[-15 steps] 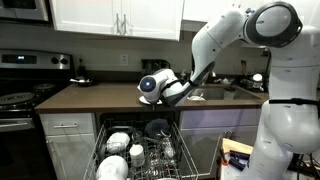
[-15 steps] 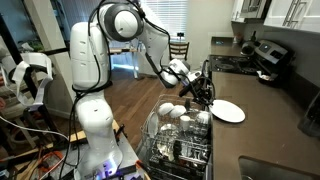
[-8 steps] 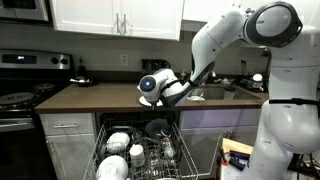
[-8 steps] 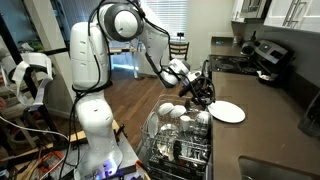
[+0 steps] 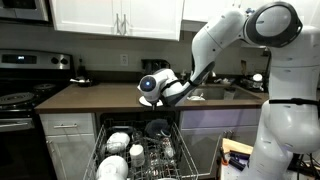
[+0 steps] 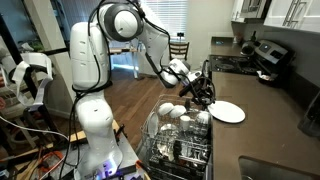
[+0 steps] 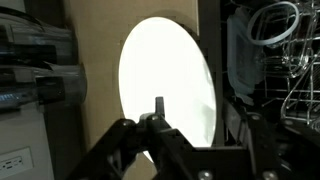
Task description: Get the rightmost plate on the plate dryer then put it on the counter
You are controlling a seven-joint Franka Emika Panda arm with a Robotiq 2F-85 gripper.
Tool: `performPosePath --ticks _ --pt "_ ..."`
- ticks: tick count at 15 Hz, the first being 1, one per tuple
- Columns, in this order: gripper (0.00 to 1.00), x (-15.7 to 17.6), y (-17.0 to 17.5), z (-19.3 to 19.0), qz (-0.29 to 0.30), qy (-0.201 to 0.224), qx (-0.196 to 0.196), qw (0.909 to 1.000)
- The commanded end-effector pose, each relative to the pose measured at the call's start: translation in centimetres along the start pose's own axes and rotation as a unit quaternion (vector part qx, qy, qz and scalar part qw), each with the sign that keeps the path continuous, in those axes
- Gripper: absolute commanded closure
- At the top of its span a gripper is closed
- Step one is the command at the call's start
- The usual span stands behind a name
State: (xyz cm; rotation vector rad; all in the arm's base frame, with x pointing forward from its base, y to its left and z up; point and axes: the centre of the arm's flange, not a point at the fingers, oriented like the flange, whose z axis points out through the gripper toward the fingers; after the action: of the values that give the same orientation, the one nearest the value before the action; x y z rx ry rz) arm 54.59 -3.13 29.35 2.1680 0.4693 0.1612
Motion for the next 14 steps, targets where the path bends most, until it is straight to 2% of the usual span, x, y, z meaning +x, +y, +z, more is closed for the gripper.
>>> performPosePath --ticks 1,14 --pt "0.37 -0.6 0.9 0.2 -0.01 -0.007 0.005 0.9999" --pt "0.36 -1.5 2.1 1.1 -0.009 -0.028 -0.005 0.9996"
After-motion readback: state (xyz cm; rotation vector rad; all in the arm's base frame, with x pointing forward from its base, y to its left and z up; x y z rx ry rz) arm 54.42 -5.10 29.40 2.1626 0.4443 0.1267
